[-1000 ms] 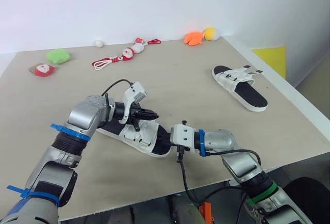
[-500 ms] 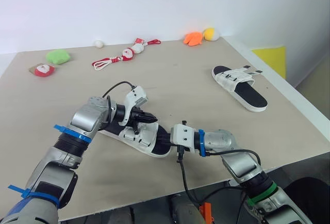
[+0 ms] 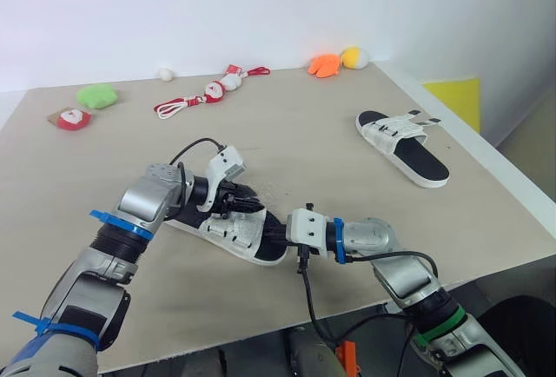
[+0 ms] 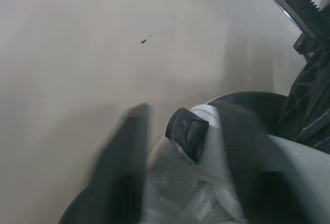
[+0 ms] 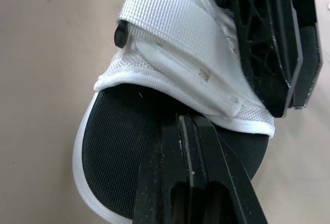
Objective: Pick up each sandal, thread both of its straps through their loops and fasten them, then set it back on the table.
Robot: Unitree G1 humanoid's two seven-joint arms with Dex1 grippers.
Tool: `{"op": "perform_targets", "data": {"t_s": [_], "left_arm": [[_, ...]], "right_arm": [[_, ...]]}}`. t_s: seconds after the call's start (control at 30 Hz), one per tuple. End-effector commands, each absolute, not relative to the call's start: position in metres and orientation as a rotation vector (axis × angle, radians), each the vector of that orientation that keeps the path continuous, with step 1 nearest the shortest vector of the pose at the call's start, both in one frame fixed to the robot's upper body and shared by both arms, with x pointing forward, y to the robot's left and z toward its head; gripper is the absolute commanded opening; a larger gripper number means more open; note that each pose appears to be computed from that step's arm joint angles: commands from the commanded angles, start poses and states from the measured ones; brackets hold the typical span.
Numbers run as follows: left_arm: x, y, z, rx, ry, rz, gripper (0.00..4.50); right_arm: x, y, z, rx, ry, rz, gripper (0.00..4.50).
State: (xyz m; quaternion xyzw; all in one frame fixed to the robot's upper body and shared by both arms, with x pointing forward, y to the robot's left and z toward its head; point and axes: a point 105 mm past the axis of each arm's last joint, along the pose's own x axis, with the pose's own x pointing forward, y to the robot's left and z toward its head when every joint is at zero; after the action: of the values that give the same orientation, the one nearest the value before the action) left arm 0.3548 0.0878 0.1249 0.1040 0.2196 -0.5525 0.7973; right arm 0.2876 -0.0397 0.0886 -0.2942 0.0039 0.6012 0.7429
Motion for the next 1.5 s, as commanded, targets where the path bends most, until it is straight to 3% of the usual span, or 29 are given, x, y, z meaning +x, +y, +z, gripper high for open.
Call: {"op": "perform_targets", "data": {"t_s": [0.03,0.07,0.13,0.33,0.47,0.67,0.8,1.03,1.2,1.4,1.5], "left_arm": [[0.36,0.099,0.134,0.193,0.465,-1.148,4.14],[0.36,0.099,0.14,0.181,0.439,-1.155,4.46],[0.359,0.1,0.154,0.142,0.396,-1.163,4.46],[0.357,0.112,0.211,0.098,0.05,-1.172,4.46],[0.355,0.132,0.227,0.281,-0.183,-1.118,4.46],[0.344,0.145,0.212,0.79,-0.435,-1.089,4.46],[0.34,0.149,0.206,0.958,-0.546,-1.069,4.5],[0.333,0.161,0.207,1.164,-0.718,-1.021,4.5],[0.312,0.157,0.196,1.265,-0.804,-1.11,4.5],[0.279,0.164,0.162,1.342,-0.74,-1.334,4.5],[0.275,0.166,0.157,1.312,-0.705,-1.358,4.5]], "right_arm": [[0.285,-0.06,0.041,-0.671,0.243,1.3,0.0],[0.285,-0.06,0.041,-0.672,0.242,1.301,0.0],[0.285,-0.06,0.041,-0.67,0.242,1.302,0.0],[0.279,-0.058,0.05,-0.581,0.226,1.322,0.0],[0.278,-0.06,0.068,-0.466,0.202,1.335,0.0],[0.275,-0.068,0.1,-0.256,0.203,1.373,0.0],[0.273,-0.081,0.123,-0.121,0.223,1.399,1.33],[0.272,-0.11,0.157,-0.035,0.204,1.383,4.39],[0.278,-0.113,0.191,-0.002,0.097,1.354,4.47],[0.281,-0.108,0.223,-0.107,-0.011,1.331,4.47],[0.284,-0.104,0.236,-0.174,-0.066,1.316,4.47]]}}
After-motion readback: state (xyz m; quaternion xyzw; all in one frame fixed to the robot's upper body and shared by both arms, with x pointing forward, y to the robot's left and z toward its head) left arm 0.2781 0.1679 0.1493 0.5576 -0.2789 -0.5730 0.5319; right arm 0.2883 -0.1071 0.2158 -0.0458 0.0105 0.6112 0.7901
